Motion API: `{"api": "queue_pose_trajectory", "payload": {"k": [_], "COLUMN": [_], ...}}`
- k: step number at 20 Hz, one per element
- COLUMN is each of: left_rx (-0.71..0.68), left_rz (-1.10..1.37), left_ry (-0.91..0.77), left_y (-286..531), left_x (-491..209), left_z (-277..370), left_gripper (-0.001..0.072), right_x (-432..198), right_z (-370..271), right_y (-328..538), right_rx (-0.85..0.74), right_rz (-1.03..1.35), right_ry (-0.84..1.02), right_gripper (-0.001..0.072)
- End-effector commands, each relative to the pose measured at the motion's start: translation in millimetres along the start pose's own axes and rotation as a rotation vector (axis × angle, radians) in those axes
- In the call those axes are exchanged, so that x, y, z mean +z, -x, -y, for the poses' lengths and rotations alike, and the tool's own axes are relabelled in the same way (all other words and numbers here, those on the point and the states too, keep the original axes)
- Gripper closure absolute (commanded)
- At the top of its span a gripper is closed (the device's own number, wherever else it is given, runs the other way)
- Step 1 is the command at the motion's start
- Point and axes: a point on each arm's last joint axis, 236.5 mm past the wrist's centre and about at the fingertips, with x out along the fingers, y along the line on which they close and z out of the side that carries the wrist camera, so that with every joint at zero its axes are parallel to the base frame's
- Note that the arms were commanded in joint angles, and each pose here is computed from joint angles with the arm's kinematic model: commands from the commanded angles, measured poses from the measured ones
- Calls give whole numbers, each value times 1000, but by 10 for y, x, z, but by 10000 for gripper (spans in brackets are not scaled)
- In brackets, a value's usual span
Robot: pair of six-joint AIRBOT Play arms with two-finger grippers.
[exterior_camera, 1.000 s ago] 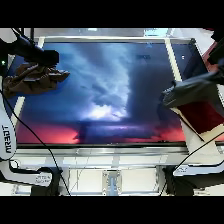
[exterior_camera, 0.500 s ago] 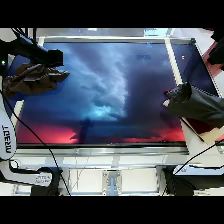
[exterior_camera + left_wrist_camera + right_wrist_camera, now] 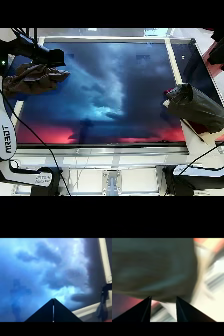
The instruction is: Fold the shirts.
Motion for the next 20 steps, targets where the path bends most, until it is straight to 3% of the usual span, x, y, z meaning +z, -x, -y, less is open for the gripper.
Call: {"api": "queue_pose_trajectory", "payload": {"k": [1,2,3,8,14,20], "left_rx": [-53,-81,-101,-129,-44,-42], "left_rz": [22,37,57,98,59,57], "left_ry": [24,22,11,-82,-122,-122], "left_y": [-1,-2,-15,-123,-174,-174], "left_x": [54,91,136,202,105,100], "left_z": [134,219,322,795,693,685], "left_gripper": [695,695,695,695,695,695], "right_x": [335,244,125,-472,-523,-525], "right_z": [-1814,-2226,-2526,-3360,-3409,-3414], "right_y": [849,1036,1045,194,-243,-246], "right_rx": [719,846,877,650,293,277], "right_rz": [299,342,363,311,407,413], "right_ry": [277,389,499,791,1060,1074], "right_gripper": [341,342,342,341,341,341]}}
